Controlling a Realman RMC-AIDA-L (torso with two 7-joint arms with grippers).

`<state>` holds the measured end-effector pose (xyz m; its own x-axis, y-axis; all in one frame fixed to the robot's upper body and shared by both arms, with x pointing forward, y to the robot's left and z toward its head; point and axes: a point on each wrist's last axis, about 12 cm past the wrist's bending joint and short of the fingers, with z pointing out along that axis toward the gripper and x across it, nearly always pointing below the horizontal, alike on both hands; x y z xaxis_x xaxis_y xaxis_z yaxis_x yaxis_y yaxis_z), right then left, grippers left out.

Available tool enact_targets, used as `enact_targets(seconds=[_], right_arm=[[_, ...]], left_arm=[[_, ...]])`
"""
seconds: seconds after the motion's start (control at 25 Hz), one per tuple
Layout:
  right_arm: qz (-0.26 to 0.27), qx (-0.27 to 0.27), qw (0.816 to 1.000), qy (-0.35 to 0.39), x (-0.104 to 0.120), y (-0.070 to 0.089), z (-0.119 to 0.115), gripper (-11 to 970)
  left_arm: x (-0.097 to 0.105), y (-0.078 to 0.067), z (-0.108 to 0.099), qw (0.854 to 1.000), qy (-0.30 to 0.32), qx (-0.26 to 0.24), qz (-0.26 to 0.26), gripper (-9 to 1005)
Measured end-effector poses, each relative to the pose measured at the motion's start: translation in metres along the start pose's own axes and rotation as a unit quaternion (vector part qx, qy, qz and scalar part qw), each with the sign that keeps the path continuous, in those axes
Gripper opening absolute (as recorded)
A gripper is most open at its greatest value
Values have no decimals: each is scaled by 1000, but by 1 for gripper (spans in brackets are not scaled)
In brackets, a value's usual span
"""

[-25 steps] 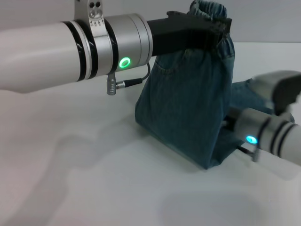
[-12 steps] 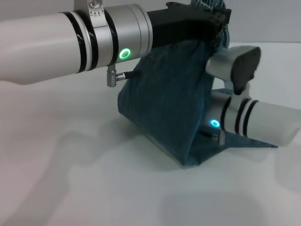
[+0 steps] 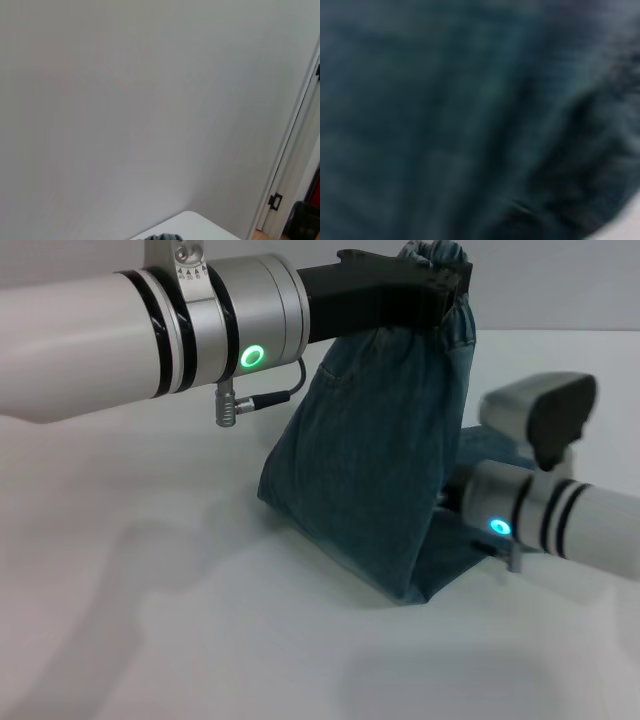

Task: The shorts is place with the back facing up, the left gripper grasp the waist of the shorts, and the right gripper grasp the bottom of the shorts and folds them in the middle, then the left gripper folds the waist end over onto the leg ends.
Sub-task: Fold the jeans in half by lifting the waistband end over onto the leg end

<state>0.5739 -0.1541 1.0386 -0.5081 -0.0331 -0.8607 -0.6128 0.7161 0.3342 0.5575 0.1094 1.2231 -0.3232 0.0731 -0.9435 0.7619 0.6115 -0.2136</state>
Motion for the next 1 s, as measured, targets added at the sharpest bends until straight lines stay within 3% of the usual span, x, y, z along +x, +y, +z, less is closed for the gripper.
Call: enact_targets(seconds=[0.36,0.52,0.76,1.0], right_arm=[[-24,65,996,-48,-1,-27,-26,-2],[-47,125,989,-62,0,-46,-43,-2],[-33,226,970,-85,14,-80,-93,-2],[-22,284,951,-118,23,-90,-143,-2]], left_arm=[[2,2,0,1000,3,-3,-2,69],[4,4,1,1000,4,-7,-5,84],[11,9,6,1000,3,-18,-9,106],[31,-2,29,1000,10,-13,-14,128]])
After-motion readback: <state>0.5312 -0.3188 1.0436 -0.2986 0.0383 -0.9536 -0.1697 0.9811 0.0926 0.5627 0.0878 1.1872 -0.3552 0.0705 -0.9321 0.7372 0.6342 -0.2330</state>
